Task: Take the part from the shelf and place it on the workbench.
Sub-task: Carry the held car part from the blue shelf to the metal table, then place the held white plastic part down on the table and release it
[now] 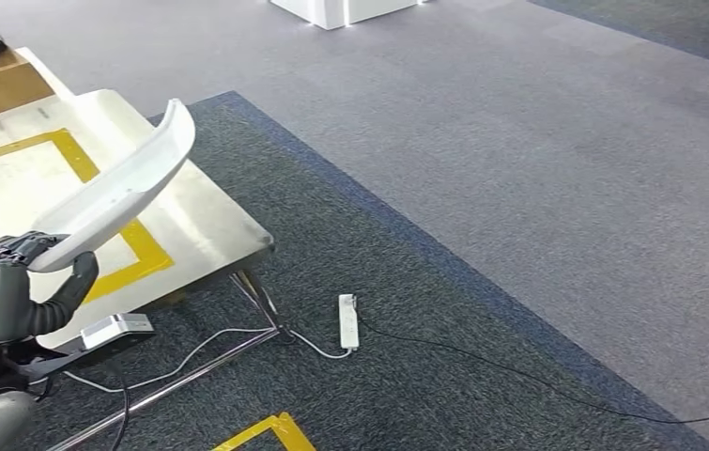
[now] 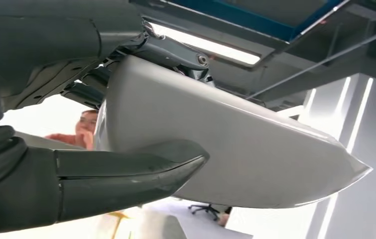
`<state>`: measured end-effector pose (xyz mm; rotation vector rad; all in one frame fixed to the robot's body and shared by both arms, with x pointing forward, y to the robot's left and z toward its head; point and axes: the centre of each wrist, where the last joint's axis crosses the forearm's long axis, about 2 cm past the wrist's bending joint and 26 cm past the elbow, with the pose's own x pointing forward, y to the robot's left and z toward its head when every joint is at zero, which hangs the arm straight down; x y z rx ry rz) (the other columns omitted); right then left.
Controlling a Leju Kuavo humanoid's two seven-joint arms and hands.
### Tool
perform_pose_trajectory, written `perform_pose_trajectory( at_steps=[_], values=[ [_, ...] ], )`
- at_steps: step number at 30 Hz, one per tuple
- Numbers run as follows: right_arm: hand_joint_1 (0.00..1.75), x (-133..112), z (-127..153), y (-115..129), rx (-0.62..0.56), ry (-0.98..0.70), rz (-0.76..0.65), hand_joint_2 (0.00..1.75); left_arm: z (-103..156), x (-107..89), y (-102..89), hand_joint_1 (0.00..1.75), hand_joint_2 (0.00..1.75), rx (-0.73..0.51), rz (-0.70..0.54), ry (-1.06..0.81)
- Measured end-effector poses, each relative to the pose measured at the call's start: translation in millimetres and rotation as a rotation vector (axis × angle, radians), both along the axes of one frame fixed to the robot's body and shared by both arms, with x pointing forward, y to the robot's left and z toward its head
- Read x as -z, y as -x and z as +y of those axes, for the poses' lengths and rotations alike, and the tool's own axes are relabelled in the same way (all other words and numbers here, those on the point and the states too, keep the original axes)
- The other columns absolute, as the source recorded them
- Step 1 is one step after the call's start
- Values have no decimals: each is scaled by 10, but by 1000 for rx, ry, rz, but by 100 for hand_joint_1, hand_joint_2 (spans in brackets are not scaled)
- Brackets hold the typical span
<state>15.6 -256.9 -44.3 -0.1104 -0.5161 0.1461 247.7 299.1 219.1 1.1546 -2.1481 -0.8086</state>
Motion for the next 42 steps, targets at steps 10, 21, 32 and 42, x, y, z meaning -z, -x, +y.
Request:
perform_pose_trajectory(
  at_steps=[10,21,32,42],
  values=[
    [0,1,0,6,-2,1,2,0,-2,-3,-3,175,175,-1,0,3],
    [0,-1,5,10,-6,2,4,0,-5,5,3,175,175,0,8,3],
    [0,-1,2,5,-14,4,2,0,0,3,1,175,175,-2,8,-7],
    [0,-1,0,-5,-20,7,-3,0,-3,-6,-8,175,175,-3,8,-6]
  ],
)
